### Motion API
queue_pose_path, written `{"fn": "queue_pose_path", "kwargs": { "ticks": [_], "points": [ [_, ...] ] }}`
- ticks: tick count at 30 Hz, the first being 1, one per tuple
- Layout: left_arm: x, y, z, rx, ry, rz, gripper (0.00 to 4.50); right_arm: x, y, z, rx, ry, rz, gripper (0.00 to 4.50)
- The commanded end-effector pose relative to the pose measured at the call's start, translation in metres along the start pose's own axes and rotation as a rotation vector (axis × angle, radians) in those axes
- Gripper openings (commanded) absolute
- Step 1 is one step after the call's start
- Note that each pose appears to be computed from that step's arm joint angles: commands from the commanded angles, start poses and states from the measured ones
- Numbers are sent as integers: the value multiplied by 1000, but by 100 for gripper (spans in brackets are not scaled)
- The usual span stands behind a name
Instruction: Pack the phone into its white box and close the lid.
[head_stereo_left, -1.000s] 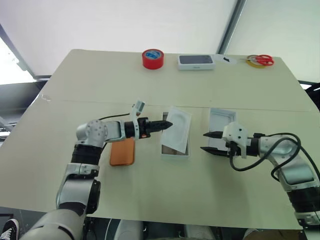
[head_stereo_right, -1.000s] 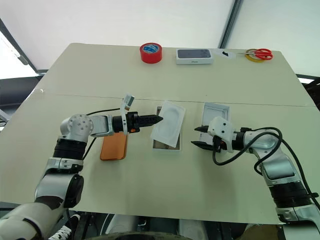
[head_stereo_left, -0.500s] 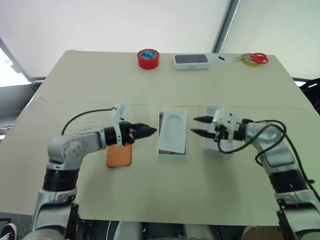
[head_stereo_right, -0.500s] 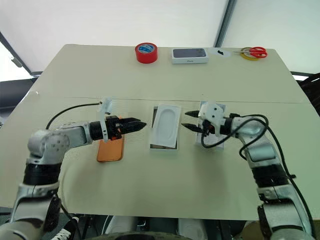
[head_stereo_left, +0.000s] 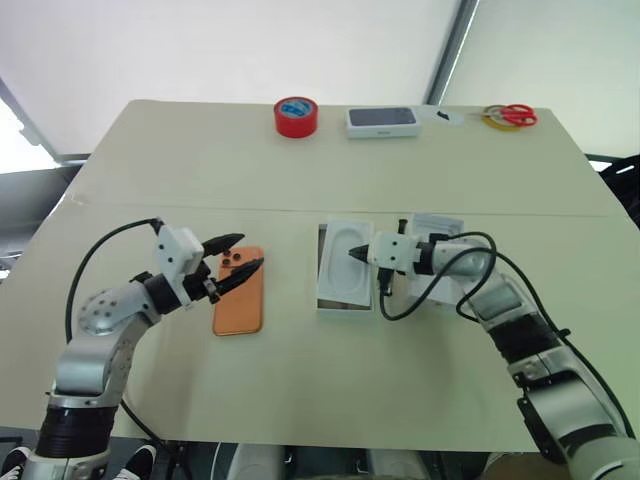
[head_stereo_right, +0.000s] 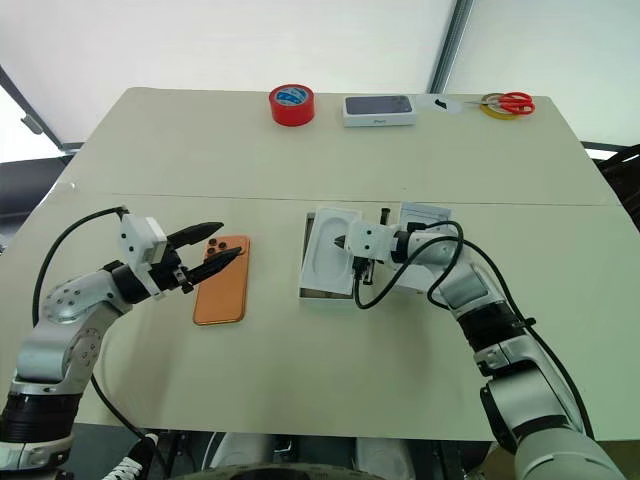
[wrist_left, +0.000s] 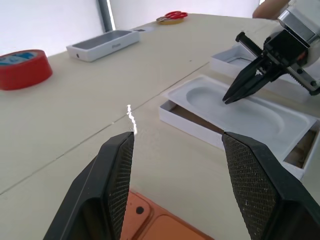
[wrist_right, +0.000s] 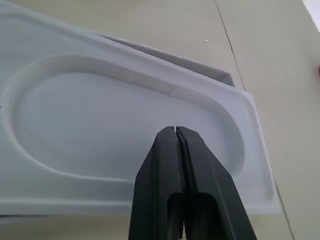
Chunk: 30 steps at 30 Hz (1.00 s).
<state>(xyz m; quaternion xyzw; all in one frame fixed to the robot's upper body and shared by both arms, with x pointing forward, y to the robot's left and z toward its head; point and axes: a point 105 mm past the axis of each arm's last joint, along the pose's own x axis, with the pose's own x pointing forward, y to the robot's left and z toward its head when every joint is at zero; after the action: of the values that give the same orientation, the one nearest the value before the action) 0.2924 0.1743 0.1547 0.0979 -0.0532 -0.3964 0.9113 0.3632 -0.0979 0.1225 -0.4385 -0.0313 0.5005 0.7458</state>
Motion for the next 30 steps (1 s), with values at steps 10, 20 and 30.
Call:
{"fn": "queue_pose_path", "kwargs": {
  "ticks": [10, 20, 30],
  "points": [
    [-3, 9, 12, 30, -51, 78, 295, 7, 42, 31, -143, -138, 270, 7],
    [-6, 8, 6, 1, -21, 85, 295, 8, 31, 36, -160, -157, 215, 7],
    [-47, 27, -21, -354, 214, 184, 295, 24, -9, 80, -1, -320, -4, 7]
  ]
}}
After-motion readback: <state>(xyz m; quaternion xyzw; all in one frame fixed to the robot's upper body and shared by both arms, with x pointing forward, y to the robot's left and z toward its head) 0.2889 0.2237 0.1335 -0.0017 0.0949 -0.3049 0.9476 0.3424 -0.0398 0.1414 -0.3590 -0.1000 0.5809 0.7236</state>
